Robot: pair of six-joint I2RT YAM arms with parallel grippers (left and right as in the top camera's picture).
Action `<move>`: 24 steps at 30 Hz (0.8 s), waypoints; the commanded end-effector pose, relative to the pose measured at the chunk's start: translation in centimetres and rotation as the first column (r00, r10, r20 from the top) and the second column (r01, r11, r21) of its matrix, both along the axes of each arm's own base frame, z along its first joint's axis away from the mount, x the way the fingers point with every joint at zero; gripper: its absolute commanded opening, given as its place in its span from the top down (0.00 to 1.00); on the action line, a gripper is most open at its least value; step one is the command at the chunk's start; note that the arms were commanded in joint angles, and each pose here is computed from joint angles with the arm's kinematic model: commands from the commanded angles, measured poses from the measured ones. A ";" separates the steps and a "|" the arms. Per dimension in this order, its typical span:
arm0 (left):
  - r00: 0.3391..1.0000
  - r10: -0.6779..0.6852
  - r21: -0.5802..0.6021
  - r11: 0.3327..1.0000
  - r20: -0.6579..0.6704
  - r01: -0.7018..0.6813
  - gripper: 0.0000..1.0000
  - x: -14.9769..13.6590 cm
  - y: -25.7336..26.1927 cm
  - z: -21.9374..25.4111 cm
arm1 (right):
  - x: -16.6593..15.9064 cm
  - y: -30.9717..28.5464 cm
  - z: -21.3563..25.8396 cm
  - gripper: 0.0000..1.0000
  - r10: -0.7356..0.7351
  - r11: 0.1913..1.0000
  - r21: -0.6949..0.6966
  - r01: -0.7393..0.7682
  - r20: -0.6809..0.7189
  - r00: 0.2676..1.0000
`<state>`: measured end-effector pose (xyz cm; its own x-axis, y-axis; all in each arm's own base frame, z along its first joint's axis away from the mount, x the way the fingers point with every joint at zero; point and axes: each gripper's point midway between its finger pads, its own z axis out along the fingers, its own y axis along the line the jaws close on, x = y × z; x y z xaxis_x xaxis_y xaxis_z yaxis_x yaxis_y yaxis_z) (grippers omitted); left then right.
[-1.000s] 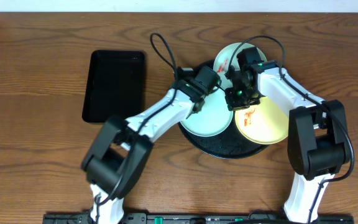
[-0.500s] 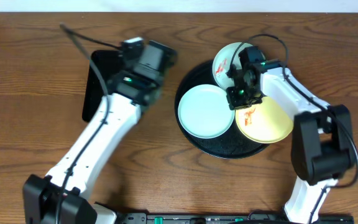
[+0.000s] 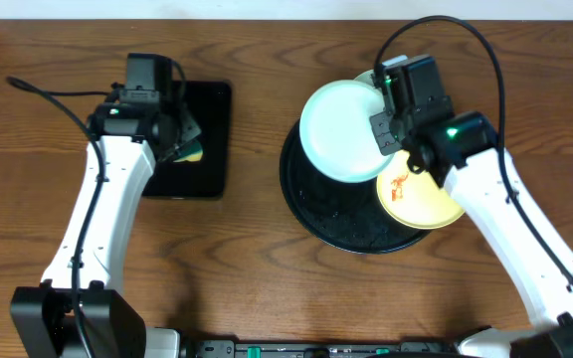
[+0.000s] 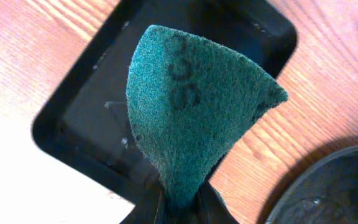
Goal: Clean dirty plates on tray and stack at the side
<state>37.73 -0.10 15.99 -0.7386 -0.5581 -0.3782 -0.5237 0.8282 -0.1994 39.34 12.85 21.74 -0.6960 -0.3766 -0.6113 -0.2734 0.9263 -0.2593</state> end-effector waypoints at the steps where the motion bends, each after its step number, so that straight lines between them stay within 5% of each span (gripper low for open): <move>1: 0.998 -0.067 0.011 0.998 -0.010 0.067 0.89 -0.3 0.5 -0.2 | 0.0 -1.3 3.9 0.99 -0.010 0.979 -0.200 0.041 0.154 0.988; 13: 0.993 -0.113 0.037 0.993 -0.018 0.114 0.89 -0.3 0.9 -0.2 | -2.3 3.6 8.6 0.99 0.210 0.823 -0.567 -0.013 0.283 0.936; 24: 0.993 -0.113 0.037 0.993 -0.020 0.114 0.89 -0.4 0.9 -0.2 | -3.0 4.7 9.9 0.99 0.229 0.794 -0.607 0.014 0.321 0.919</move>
